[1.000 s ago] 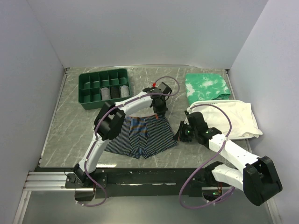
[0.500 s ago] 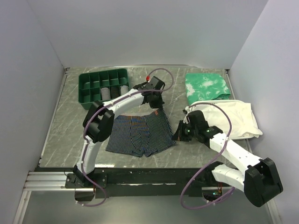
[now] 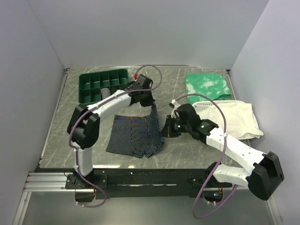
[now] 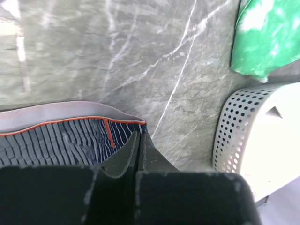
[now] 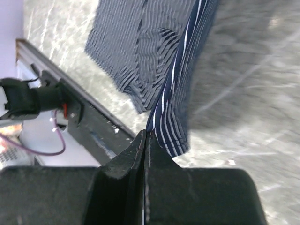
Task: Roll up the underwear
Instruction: Fold the underwear at the center of the board.
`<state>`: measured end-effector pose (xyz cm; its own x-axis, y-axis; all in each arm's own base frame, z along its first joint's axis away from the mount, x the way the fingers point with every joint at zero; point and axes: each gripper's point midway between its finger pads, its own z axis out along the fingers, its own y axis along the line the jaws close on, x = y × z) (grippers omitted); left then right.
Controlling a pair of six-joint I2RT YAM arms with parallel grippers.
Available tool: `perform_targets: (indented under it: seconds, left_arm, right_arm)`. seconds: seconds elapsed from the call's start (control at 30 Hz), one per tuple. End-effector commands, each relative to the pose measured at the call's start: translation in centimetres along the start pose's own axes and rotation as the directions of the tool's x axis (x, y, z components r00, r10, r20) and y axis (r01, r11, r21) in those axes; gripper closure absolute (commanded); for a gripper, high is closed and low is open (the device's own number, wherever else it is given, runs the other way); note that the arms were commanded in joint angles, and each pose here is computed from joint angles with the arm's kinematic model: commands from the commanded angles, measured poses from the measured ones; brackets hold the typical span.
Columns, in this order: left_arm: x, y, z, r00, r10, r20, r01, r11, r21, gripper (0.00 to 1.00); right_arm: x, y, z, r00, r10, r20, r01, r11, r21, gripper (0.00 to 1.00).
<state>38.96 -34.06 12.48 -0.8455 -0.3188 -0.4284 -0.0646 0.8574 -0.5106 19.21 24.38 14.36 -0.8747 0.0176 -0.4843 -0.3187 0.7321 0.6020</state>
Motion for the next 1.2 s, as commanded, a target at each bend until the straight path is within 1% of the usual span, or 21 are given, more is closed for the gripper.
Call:
perform_targets:
  seconds: [0.0, 0.03, 0.07, 0.1, 0.17, 0.2, 0.23, 0.27, 0.3, 0.33, 0.47, 0.5, 0.53, 0.6, 0.67, 0.7, 0.73, 0.8, 0.93, 1.03, 1.17]
  left_arm:
    - [-3.4, -0.5, -3.8, 0.995, -0.016, 0.099, 0.008, 0.997, 0.082, 0.99]
    - [-3.1, 0.5, -3.7, 0.995, -0.024, 0.097, 0.016, 0.997, 0.073, 0.99]
    - [-3.5, 0.6, -4.6, 0.993, -0.027, 0.115, 0.017, 0.996, 0.084, 0.99]
    - [-3.3, 2.2, -4.5, 0.993, -0.038, 0.111, 0.031, 0.997, 0.065, 0.99]
    - [-4.0, 2.7, -5.6, 0.989, -0.045, 0.141, 0.033, 0.996, 0.084, 0.99]
    - [-3.7, 4.3, -5.3, 0.989, -0.053, 0.136, 0.045, 0.997, 0.06, 0.99]
    - [-3.7, 4.9, -5.5, 0.989, -0.059, 0.137, 0.051, 0.997, 0.059, 0.99]
    - [-4.2, 4.9, -6.2, 0.986, -0.058, 0.156, 0.047, 0.996, 0.079, 0.99]
    - [-3.9, 6.4, -6.0, 0.986, -0.071, 0.151, 0.062, 0.996, 0.061, 0.99]
    - [-3.9, 6.8, -6.2, 0.986, -0.073, 0.152, 0.064, 0.996, 0.064, 0.99]
    - [-4.3, 8.9, -7.3, 0.982, -0.075, 0.172, 0.065, 0.996, 0.065, 0.99]
    - [-4.4, 9.9, -7.4, 0.981, -0.084, 0.175, 0.076, 0.996, 0.05, 0.99]
    - [-4.5, 10.2, -7.7, 0.98, -0.086, 0.178, 0.078, 0.996, 0.053, 0.99]
    - [-4.6, 11.8, -7.8, 0.979, -0.099, 0.177, 0.094, 0.995, 0.039, 0.99]
    - [-4.7, 12.5, -8.1, 0.979, -0.102, 0.176, 0.095, 0.994, 0.046, 0.99]
    - [-4.7, 13.6, -8.0, 0.978, -0.11, 0.175, 0.106, 0.994, 0.031, 0.99]
    - [-4.7, 13.9, -8.1, 0.979, -0.111, 0.174, 0.107, 0.994, 0.032, 0.99]
    - [-4.6, 15.0, -7.8, 0.98, -0.112, 0.165, 0.11, 0.994, 0.023, 0.99]
    - [-4.6, 16.3, -7.0, 0.981, -0.117, 0.155, 0.114, 0.993, 0.027, 0.99]
    - [-4.3, 17.4, -6.3, 0.983, -0.125, 0.137, 0.126, 0.992, 0.002, 0.99]
    - [-4.4, 18.1, -6.2, 0.982, -0.13, 0.138, 0.132, 0.991, -0.003, 0.99]
  right_arm:
    - [-0.4, 3.2, 0.4, 1.0, -0.012, -0.023, 0.011, 0.999, -0.044, 1.0]
    - [-0.7, 3.9, 0.4, 1.0, -0.018, -0.022, 0.017, 0.998, -0.055, 1.0]
    - [-0.5, 4.1, 0.9, 0.999, -0.013, -0.038, 0.011, 0.998, -0.054, 1.0]
    - [-0.1, 4.7, 1.1, 0.999, -0.022, -0.05, 0.018, 0.998, -0.06, 1.0]
    - [-0.2, 5.8, 1.6, 0.998, -0.024, -0.061, 0.02, 0.997, -0.075, 1.0]
    - [-0.1, 6.1, 1.9, 0.997, -0.023, -0.068, 0.018, 0.997, -0.078, 1.0]
    - [-0.2, 7.3, 1.9, 0.997, -0.036, -0.069, 0.029, 0.994, -0.102, 1.0]
    - [0.0, 7.5, 2.6, 0.996, -0.028, -0.088, 0.02, 0.995, -0.099, 1.0]
    - [0.2, 7.9, 2.9, 0.995, -0.031, -0.097, 0.02, 0.994, -0.106, 1.0]
    - [0.0, 9.1, 3.0, 0.994, -0.04, -0.098, 0.027, 0.992, -0.124, 1.0]
    - [0.6, 11.1, 5.2, 0.987, -0.054, -0.152, 0.034, 0.99, -0.134, 1.0]
    - [0.1, 12.2, 5.3, 0.987, -0.063, -0.145, 0.041, 0.988, -0.15, 1.0]
    - [0.9, 12.4, 6.3, 0.981, -0.07, -0.178, 0.045, 0.989, -0.141, 1.0]
    - [0.6, 13.8, 6.8, 0.979, -0.082, -0.185, 0.053, 0.986, -0.158, 1.0]
    - [1.5, 14.2, 8.2, 0.97, -0.081, -0.227, 0.046, 0.987, -0.156, 1.0]
    - [1.1, 15.0, 8.5, 0.971, -0.089, -0.222, 0.052, 0.984, -0.168, 1.0]
    - [1.5, 14.6, 9.5, 0.966, -0.086, -0.245, 0.05, 0.988, -0.149, 1.0]
    - [1.5, 15.3, 10.2, 0.962, -0.093, -0.255, 0.055, 0.987, -0.153, 1.0]
    - [2.0, 15.0, 12.7, 0.952, -0.092, -0.292, 0.055, 0.99, -0.131, 1.0]
    - [1.9, 15.0, 13.9, 0.948, -0.093, -0.305, 0.058, 0.991, -0.122, 1.0]
    - [2.0, 15.5, 14.8, 0.943, -0.103, -0.317, 0.062, 0.988, -0.138, 1.0]
